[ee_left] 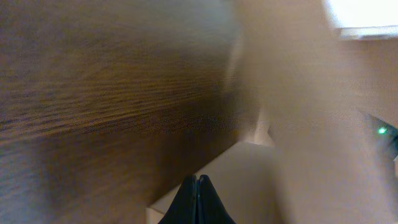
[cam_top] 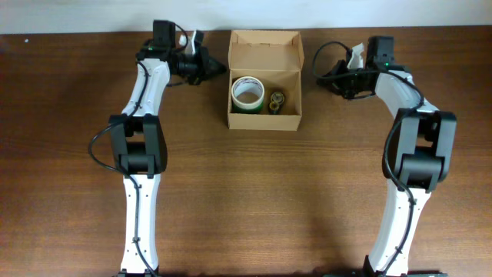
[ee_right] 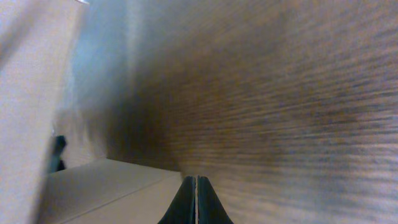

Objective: Pack container

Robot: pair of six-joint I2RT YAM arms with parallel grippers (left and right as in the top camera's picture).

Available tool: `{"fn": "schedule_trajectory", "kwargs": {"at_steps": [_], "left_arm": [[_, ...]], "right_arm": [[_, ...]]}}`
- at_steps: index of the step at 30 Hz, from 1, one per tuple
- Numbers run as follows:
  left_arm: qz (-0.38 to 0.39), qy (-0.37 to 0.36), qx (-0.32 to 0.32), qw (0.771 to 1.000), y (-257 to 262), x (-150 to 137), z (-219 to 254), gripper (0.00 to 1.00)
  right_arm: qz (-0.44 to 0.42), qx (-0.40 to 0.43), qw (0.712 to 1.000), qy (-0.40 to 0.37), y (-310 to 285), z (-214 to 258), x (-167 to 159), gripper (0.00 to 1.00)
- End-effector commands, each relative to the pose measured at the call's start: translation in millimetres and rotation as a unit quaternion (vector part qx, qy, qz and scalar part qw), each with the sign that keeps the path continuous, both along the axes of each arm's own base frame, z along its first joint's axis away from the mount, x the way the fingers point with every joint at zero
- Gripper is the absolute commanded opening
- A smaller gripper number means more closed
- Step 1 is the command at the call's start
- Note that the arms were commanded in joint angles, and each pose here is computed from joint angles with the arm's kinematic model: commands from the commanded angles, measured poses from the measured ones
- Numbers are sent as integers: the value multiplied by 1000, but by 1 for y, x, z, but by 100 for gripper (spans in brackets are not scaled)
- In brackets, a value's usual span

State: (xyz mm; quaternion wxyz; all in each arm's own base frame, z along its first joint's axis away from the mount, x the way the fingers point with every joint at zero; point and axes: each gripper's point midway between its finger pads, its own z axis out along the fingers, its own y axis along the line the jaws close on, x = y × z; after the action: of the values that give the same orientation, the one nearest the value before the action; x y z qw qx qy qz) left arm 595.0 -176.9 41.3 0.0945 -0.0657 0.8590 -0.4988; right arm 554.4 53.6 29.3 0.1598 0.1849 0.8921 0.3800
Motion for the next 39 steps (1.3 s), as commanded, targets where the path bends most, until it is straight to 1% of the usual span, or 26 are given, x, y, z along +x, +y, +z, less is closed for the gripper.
{"fn": "schedule_trajectory", "kwargs": {"at_steps": [1, 7, 18, 21, 25, 29, 35, 39], "left_arm": [[-1, 16, -21, 1000, -5, -1, -2, 2], [2, 2, -32, 999, -12, 6, 5, 2], [-22, -32, -73, 997, -27, 10, 25, 2], [-33, -48, -90, 994, -30, 11, 34, 2], [-56, -85, -118, 988, -34, 12, 51, 2], [-62, -98, -127, 985, -35, 14, 57, 2], [-97, -147, -154, 972, -39, 11, 77, 1], [-100, -153, -165, 969, -40, 13, 86, 2]], "right_arm": [[25, 48, 998, -12, 17, 6, 2, 4], [87, 117, 984, -99, 43, 39, 13, 4], [105, 124, 981, -110, 58, 42, 13, 4], [124, 138, 973, -136, 64, 52, 14, 4], [139, 148, 965, -165, 70, 64, 17, 4], [152, 159, 959, -181, 74, 71, 17, 4], [160, 166, 955, -188, 75, 76, 15, 4], [165, 167, 952, -198, 76, 79, 16, 4]]}}
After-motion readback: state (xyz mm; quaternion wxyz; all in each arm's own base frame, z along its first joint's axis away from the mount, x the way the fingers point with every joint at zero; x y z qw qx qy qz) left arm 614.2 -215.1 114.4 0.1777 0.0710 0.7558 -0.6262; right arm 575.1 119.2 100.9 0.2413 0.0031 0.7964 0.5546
